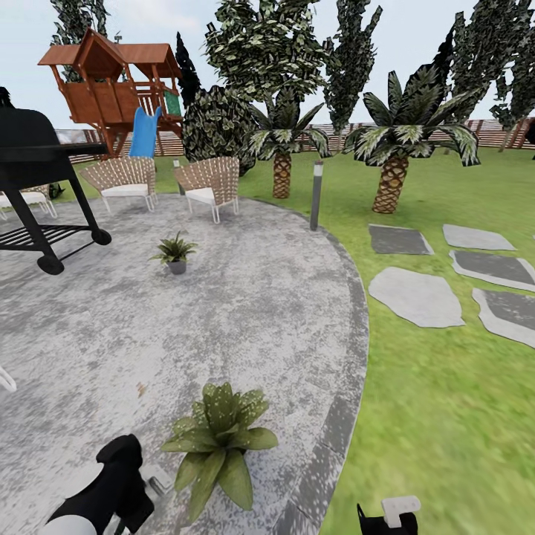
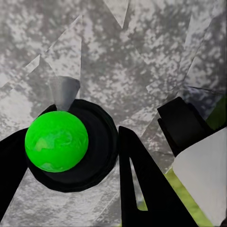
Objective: Pick up the pesticide atomizer in the garden and spray insectifuge to fully cover both potted plants in the garden.
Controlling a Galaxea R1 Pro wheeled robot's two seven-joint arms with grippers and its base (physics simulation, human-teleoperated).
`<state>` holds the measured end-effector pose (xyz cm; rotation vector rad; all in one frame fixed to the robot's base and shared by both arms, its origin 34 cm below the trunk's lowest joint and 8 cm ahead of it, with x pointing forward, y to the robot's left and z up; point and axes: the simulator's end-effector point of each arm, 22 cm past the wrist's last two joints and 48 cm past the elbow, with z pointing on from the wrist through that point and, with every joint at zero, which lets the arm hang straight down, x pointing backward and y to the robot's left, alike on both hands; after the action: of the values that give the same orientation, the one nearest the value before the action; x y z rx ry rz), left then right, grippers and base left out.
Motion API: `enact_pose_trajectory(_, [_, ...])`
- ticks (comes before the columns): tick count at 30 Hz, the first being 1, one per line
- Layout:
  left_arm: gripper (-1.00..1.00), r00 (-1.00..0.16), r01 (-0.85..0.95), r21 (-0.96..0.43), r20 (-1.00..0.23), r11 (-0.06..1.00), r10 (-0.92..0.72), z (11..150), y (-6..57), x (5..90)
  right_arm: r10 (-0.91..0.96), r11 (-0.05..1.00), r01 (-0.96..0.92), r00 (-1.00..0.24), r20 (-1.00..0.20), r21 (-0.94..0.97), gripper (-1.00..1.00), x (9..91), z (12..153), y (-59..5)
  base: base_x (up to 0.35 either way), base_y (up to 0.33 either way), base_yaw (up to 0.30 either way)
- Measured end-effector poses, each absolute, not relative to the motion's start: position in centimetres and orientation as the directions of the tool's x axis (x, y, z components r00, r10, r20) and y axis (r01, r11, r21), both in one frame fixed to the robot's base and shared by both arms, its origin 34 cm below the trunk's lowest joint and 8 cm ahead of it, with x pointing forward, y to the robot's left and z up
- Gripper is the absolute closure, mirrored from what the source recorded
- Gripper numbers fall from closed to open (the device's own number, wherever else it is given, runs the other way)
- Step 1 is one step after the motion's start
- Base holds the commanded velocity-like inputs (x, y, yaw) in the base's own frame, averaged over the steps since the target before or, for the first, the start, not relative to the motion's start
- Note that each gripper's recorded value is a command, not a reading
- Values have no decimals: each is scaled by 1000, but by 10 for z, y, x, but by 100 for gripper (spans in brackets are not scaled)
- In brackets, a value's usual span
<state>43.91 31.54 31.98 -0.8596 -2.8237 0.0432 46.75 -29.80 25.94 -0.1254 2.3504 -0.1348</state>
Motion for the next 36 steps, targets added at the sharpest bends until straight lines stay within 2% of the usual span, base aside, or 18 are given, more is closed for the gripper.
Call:
enact_pose_trajectory(2, [100, -820, 550, -44, 160, 834, 549, 317, 319, 444, -131, 990, -50, -703, -699, -135, -100, 468, 259, -298, 0, 0, 0])
enact_pose_trajectory(8, [100, -805, 551, -76, 211, 831, 554, 304, 318, 421, -131, 990, -50, -703, -699, -135, -100, 468, 260, -298, 153, 103, 0])
enact_pose_trajectory(13, [100, -797, 567, -49, 219, 823, 562, 303, 323, 422, -131, 990, -50, -703, -699, -135, -100, 468, 259, -298, 51, 42, 0])
enact_pose_trajectory(18, [100, -808, 566, 23, 211, 824, 550, 303, 334, 433, -131, 990, -50, -703, -699, -135, -100, 468, 259, -298, 1, 1, 0])
enact_pose_trajectory(36, [100, -827, 554, 66, 152, 830, 541, 321, 337, 470, -131, 990, -50, -703, -699, -135, -100, 468, 259, -298, 0, 0, 0])
